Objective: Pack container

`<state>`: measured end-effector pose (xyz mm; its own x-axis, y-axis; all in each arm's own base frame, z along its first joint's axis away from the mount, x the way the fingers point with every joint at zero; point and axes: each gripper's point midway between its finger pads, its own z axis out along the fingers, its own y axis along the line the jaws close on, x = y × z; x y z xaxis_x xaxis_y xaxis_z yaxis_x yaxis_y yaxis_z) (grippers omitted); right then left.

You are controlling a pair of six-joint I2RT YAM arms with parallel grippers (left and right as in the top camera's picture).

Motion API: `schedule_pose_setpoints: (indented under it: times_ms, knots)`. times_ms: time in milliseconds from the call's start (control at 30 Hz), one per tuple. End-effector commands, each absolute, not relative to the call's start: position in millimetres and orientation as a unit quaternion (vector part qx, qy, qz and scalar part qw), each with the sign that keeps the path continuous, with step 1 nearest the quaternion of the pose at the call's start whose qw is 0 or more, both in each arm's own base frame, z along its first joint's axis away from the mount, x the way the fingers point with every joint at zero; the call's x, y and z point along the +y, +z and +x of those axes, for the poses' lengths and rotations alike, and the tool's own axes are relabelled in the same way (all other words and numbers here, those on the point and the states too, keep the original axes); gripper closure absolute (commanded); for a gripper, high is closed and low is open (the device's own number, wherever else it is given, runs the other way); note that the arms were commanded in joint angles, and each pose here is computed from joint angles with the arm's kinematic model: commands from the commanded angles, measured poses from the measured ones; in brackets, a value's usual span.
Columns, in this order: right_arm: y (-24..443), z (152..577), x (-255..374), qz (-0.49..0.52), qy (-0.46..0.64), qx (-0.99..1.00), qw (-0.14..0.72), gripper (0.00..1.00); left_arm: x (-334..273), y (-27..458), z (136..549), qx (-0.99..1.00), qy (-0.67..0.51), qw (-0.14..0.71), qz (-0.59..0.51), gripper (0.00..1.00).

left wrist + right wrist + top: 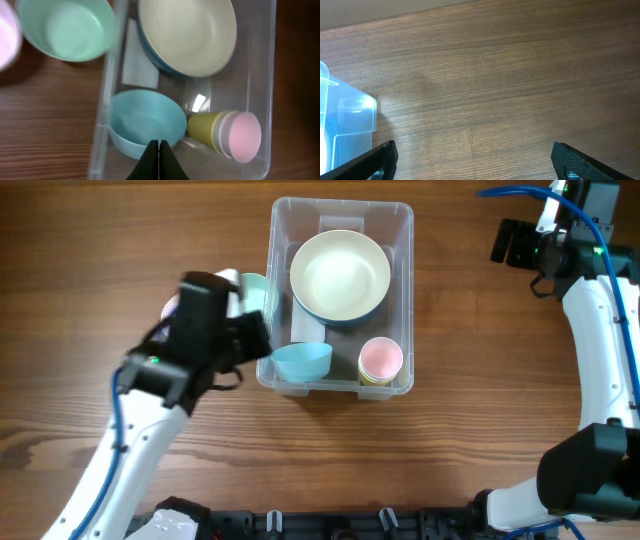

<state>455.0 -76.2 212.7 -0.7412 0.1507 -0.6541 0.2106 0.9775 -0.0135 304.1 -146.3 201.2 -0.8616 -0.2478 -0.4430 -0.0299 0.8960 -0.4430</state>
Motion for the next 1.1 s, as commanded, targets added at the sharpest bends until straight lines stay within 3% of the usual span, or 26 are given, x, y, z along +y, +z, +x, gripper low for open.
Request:
schedule_pose_setpoints:
  times_ms: [0, 333, 667, 867, 1067]
  knots:
    - [209.9, 456.9, -77.7, 0.104, -0.047, 0.932, 0.344, 0.00, -170.7, 181.9, 301.7, 0.952, -0.192, 0.235, -0.037, 0.96]
    - [209.9, 456.9, -77.7, 0.105, -0.047, 0.932, 0.344, 0.00, -192.0, 115.8, 290.5, 0.978, -0.165, 0.124, -0.032, 0.96]
    - [209.9, 456.9, -77.7, 0.104, -0.047, 0.932, 0.344, 0.00, -193.9, 110.4, 281.0, 0.980, -0.170, 0.096, -0.030, 0.96]
    - [209.9, 456.9, -77.7, 0.105, -0.047, 0.932, 0.344, 0.00, -183.5, 124.0, 299.0, 0.979, -0.145, 0.140, -0.038, 0.96]
    - [209.9, 456.9, -77.7, 0.105, -0.047, 0.932, 0.344, 0.00, -158.6, 183.7, 336.9, 0.958, -0.132, 0.244, -0.075, 0.96]
